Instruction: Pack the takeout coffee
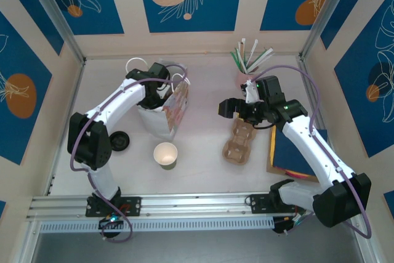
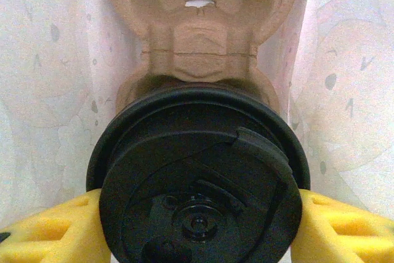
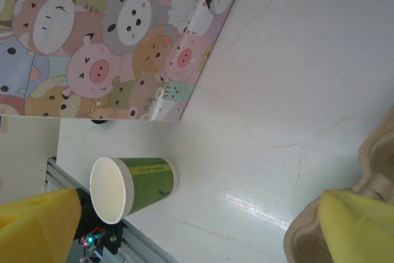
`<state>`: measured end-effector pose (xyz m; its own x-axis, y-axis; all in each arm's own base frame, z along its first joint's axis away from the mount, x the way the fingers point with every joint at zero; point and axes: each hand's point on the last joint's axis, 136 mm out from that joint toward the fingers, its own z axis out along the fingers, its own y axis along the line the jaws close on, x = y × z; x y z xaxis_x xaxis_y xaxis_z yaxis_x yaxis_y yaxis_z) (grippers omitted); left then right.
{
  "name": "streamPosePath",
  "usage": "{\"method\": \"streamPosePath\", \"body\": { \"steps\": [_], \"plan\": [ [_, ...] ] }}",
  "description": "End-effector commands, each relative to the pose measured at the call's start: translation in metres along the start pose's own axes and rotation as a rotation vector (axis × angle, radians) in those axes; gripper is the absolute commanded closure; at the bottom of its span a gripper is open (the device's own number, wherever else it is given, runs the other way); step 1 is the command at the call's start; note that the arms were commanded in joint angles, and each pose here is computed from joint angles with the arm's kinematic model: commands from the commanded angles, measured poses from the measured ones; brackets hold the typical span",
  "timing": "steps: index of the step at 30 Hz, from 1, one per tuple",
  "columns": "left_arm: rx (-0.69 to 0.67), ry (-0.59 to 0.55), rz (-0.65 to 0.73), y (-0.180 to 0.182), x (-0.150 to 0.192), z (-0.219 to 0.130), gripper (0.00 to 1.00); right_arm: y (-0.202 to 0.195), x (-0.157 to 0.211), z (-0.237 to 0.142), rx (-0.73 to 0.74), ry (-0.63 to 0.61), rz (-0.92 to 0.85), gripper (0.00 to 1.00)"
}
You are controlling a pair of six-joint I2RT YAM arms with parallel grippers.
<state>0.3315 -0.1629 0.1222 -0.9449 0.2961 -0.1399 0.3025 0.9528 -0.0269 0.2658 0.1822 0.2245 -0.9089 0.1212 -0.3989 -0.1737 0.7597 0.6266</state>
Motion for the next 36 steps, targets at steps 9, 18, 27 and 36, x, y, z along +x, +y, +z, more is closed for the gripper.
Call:
{"method": "streamPosePath", "body": {
  "steps": [9,18,27,36],
  "plan": [
    [-0.068,0.214,-0.017,0.021,0.038,0.048,0.37,0.003,0.003,-0.002,-0.010,0.006,-0.002,0.01],
    [-0.070,0.204,-0.017,0.021,0.037,0.044,0.36,0.004,0.003,-0.001,-0.010,0.005,-0.003,0.01],
    [-0.070,0.204,-0.018,0.021,0.037,0.042,0.34,0.003,0.003,-0.001,-0.009,0.006,0.000,0.01],
    [-0.073,0.194,-0.016,0.021,0.036,0.037,0.30,0.003,0.004,0.000,-0.010,0.008,0.000,0.01]
  ]
}}
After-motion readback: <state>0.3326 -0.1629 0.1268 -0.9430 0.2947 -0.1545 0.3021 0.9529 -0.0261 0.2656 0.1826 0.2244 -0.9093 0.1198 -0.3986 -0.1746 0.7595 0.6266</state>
